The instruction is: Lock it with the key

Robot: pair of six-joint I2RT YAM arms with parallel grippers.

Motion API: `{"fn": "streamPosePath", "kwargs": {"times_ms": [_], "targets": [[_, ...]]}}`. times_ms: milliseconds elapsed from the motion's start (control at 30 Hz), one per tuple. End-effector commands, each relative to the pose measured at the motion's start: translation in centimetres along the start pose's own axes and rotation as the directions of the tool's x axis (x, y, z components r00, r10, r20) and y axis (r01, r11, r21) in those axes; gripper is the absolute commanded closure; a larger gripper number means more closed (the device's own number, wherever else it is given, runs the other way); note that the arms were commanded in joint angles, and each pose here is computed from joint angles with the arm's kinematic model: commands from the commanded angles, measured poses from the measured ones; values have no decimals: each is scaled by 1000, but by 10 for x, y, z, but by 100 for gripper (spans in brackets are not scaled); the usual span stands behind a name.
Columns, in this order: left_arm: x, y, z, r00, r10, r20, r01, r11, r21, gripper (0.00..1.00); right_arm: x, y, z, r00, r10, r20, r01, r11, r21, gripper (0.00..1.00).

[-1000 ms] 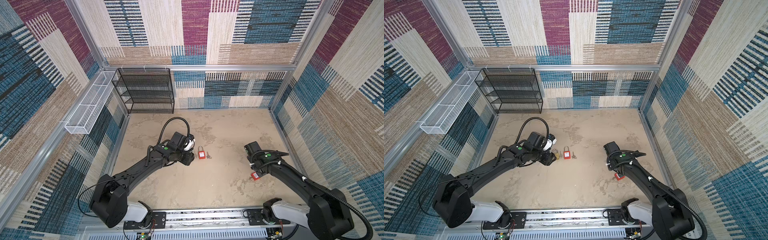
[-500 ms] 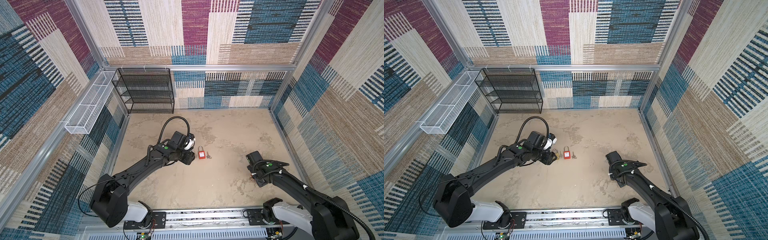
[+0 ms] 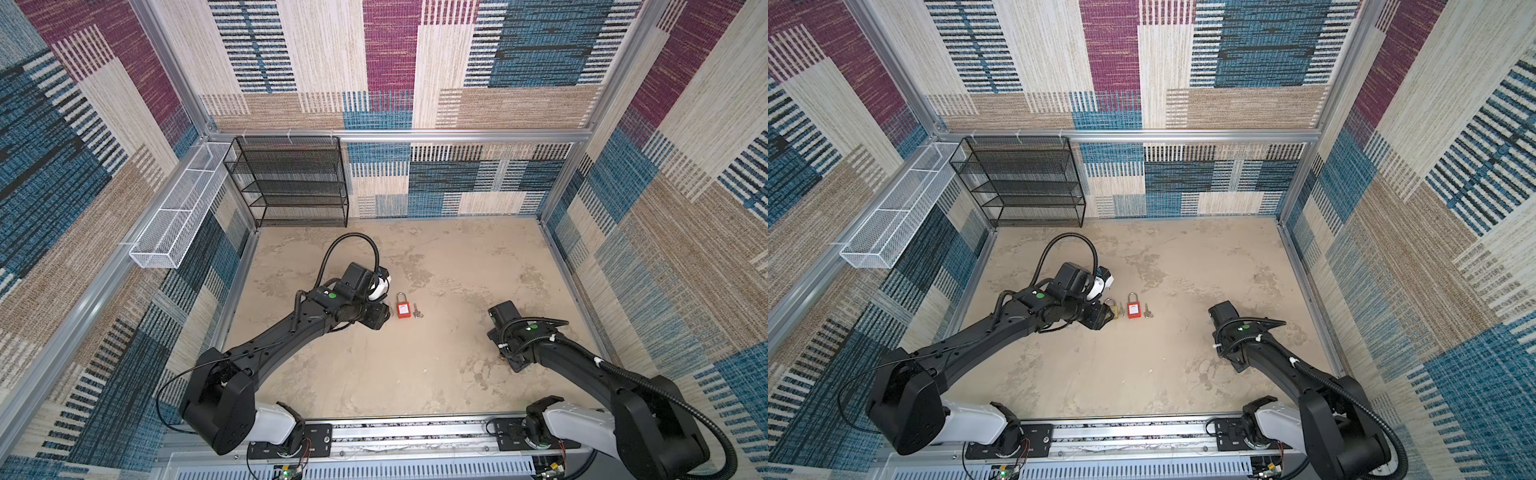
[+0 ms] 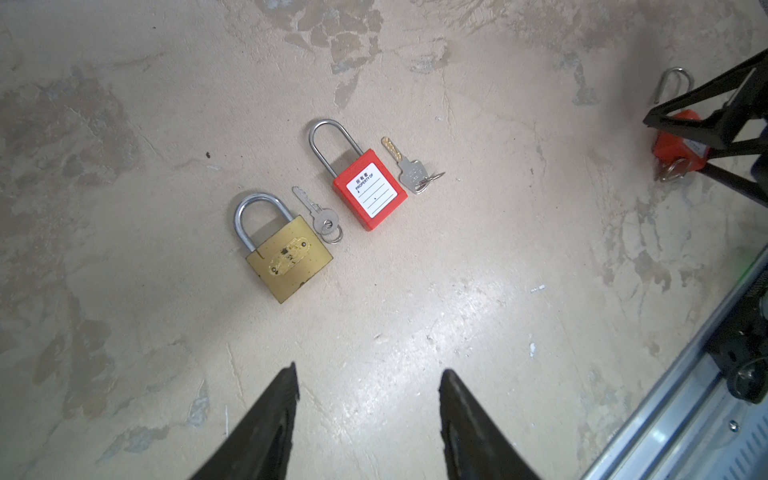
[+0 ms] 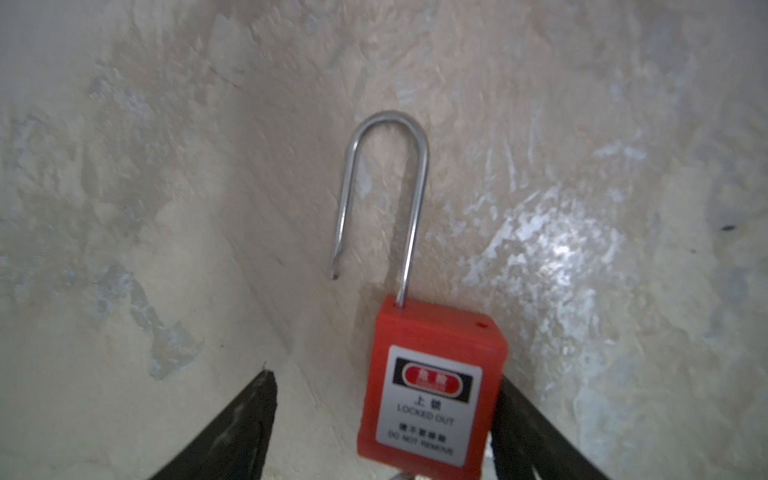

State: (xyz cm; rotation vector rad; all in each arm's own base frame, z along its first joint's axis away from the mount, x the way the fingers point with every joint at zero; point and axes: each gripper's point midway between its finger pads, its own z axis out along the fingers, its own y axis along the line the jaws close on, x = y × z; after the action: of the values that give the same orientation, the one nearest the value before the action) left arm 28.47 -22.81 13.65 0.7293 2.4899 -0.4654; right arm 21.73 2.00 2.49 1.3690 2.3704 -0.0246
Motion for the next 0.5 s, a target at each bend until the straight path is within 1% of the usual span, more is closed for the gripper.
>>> {"fn": "streamPosePath", "kwargs": {"times_ms": [0,100,200,300,467], "targets": [[-4,-3,-1,1000,-21,9,21,1000,13,44,3,5,3,1000,-19,-22,19,1000,2,21],[-5,-3,-2,1000,-19,12,19,1000,11,44,6,3,6,999,-27,-30,28,1000,14,23],[-5,-3,-2,1000,-21,15,21,1000,14,44,8,2,7,999,-24,-35,24,1000,2,25],[-7,-4,-4,1000,-16,20,16,1000,16,44,9,2,7,999,-14,-41,14,1000,-13,29],[-8,-4,-3,1000,-17,20,17,1000,17,44,8,4,5,999,-13,-34,12,999,-39,43]]}}
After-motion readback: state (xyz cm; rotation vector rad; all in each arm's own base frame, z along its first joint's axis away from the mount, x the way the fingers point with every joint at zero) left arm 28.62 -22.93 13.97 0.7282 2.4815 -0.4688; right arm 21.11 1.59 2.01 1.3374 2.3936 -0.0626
